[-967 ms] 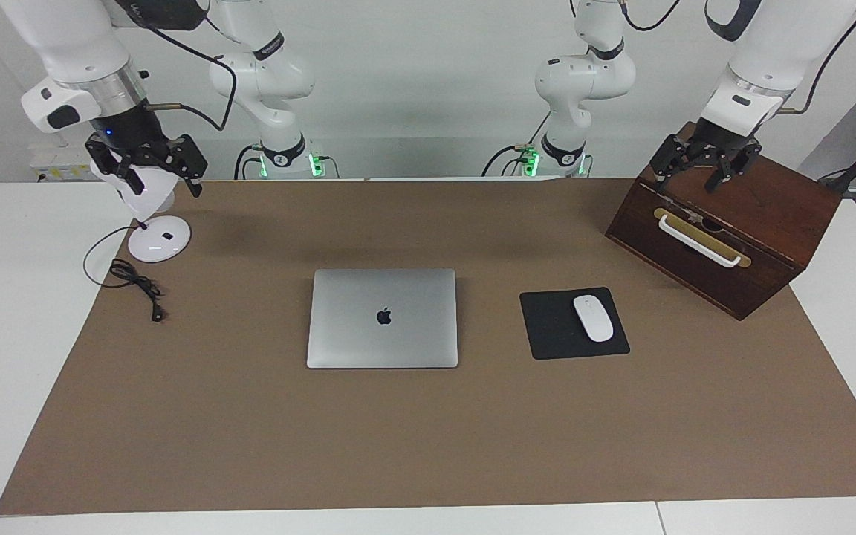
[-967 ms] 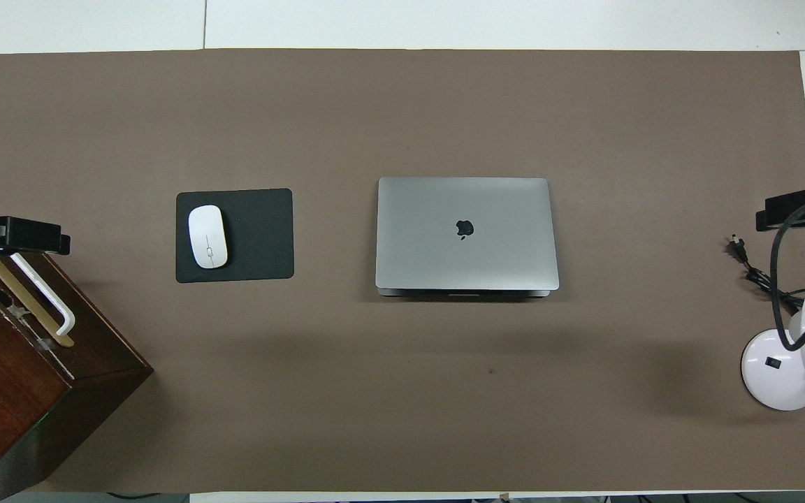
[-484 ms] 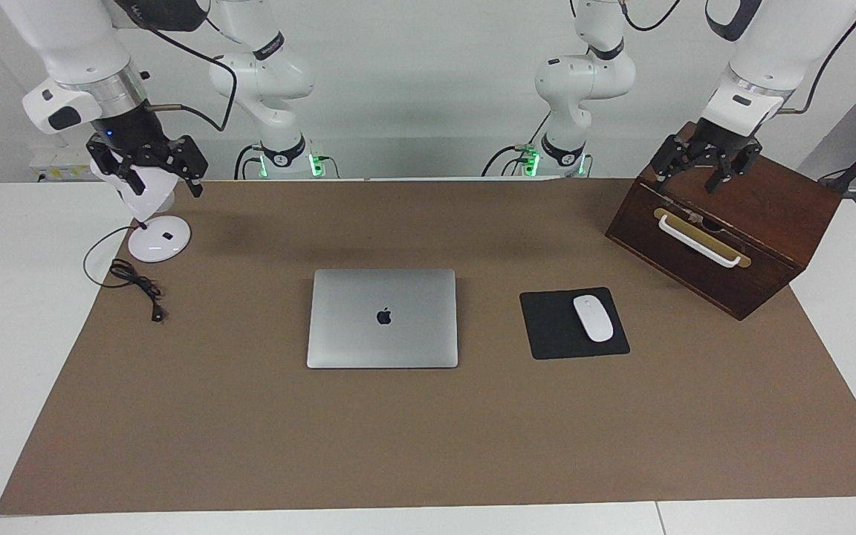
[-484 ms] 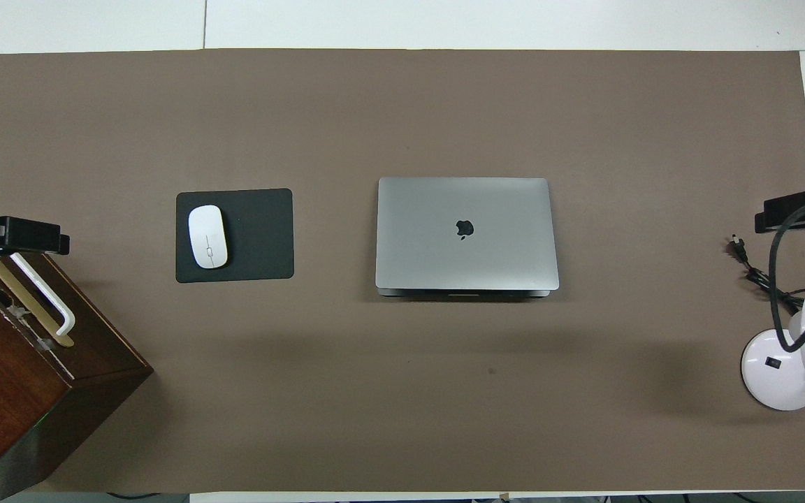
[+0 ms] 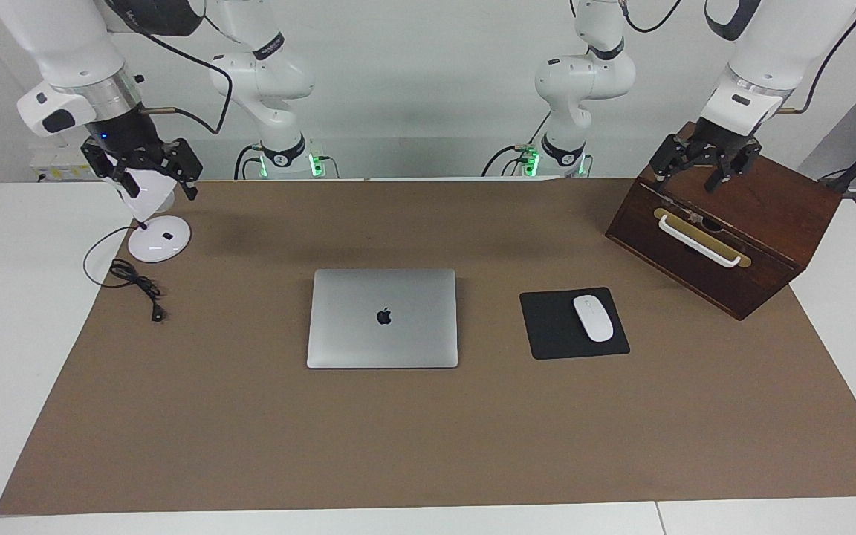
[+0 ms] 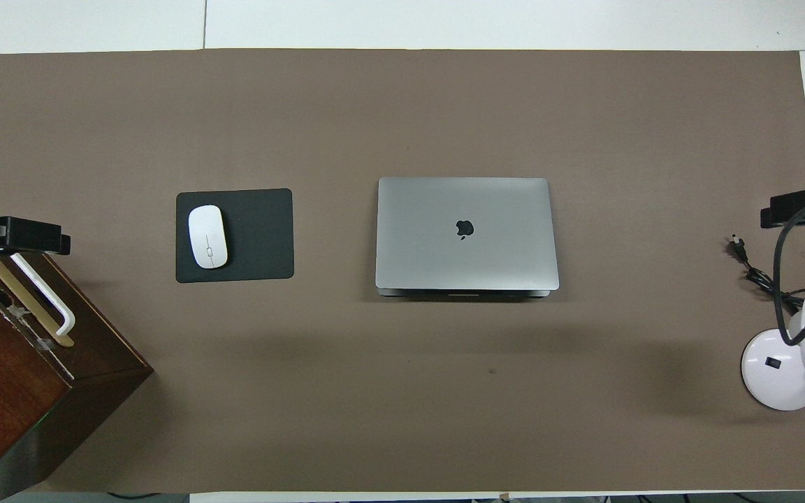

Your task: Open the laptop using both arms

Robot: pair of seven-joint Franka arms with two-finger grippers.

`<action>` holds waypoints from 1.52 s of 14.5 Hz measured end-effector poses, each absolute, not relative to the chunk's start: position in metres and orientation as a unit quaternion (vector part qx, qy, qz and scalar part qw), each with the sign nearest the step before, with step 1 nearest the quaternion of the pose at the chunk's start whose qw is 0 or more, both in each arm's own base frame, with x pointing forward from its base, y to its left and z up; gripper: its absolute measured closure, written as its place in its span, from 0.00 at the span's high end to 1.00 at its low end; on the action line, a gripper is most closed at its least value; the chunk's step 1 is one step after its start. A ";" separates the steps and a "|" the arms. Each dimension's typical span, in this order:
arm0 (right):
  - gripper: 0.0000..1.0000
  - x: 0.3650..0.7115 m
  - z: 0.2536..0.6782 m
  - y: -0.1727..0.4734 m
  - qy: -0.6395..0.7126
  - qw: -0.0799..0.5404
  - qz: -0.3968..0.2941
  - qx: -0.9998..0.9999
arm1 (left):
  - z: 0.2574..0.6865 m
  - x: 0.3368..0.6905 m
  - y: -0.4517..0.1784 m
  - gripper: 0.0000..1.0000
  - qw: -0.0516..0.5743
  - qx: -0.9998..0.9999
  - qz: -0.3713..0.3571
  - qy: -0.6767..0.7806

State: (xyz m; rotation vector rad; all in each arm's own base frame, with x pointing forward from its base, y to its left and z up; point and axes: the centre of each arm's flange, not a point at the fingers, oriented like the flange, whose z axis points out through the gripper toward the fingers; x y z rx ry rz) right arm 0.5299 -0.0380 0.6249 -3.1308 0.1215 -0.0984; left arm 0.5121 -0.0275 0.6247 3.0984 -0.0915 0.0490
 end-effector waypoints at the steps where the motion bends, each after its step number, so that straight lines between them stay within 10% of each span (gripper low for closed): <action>1: 1.00 0.532 0.623 -0.041 0.031 0.003 -0.039 -0.999 | 0.625 0.512 -0.028 1.00 0.021 0.999 0.016 -0.030; 9: 1.00 0.546 0.566 -0.051 0.038 0.051 -0.092 -0.994 | 0.623 0.511 -0.039 1.00 0.020 0.999 0.012 -0.037; 17: 1.00 0.545 0.531 -0.030 0.153 0.167 -0.109 -0.968 | 0.623 0.510 -0.040 0.08 0.020 0.999 0.011 -0.029; 22: 1.00 0.537 0.524 -0.011 0.258 0.235 -0.088 -0.933 | 0.618 0.511 -0.061 0.01 0.021 0.998 0.023 -0.049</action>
